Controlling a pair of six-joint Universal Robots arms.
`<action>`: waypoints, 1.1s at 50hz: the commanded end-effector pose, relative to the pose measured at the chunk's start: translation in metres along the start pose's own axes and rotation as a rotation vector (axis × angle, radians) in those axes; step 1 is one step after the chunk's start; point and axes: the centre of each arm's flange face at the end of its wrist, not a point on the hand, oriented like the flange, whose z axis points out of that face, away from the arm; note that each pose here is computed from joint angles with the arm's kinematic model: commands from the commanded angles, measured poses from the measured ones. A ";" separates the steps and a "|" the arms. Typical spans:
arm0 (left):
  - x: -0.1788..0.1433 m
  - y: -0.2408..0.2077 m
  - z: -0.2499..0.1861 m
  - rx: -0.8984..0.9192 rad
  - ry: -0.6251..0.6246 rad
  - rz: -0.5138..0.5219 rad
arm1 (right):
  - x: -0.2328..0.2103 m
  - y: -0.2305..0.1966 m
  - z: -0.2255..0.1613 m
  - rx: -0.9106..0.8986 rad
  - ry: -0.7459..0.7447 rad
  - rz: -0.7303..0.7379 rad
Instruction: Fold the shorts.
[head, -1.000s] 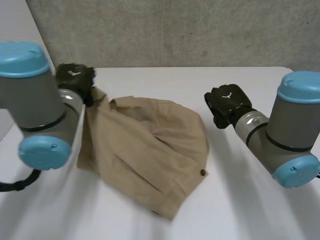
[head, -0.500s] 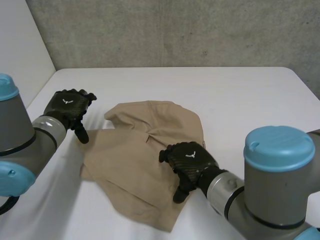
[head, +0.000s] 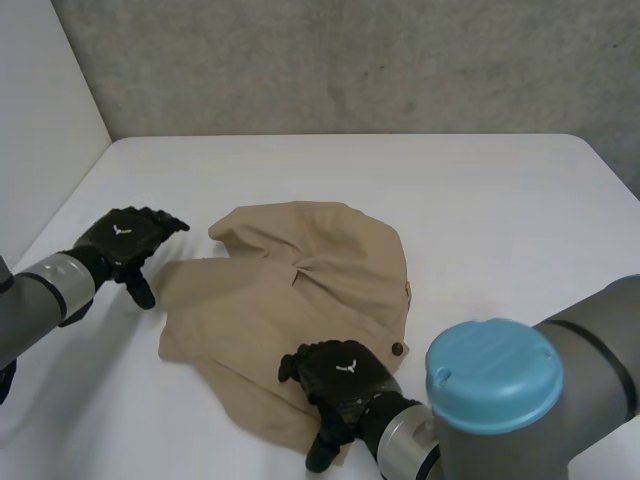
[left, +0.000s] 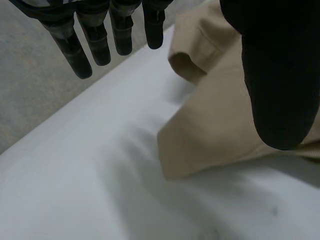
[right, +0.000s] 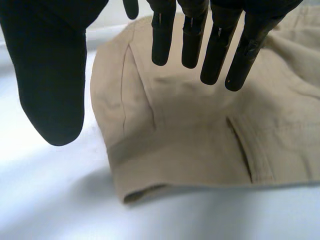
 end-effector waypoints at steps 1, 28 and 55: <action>0.006 0.012 0.008 -0.021 0.013 0.068 | 0.002 0.018 0.010 0.003 0.094 -0.035; 0.020 0.013 0.004 -0.018 0.045 0.071 | 0.058 -0.021 0.014 0.223 0.306 -0.199; 0.057 -0.004 -0.001 0.020 0.125 0.085 | 0.119 -0.076 0.017 0.285 0.481 -0.370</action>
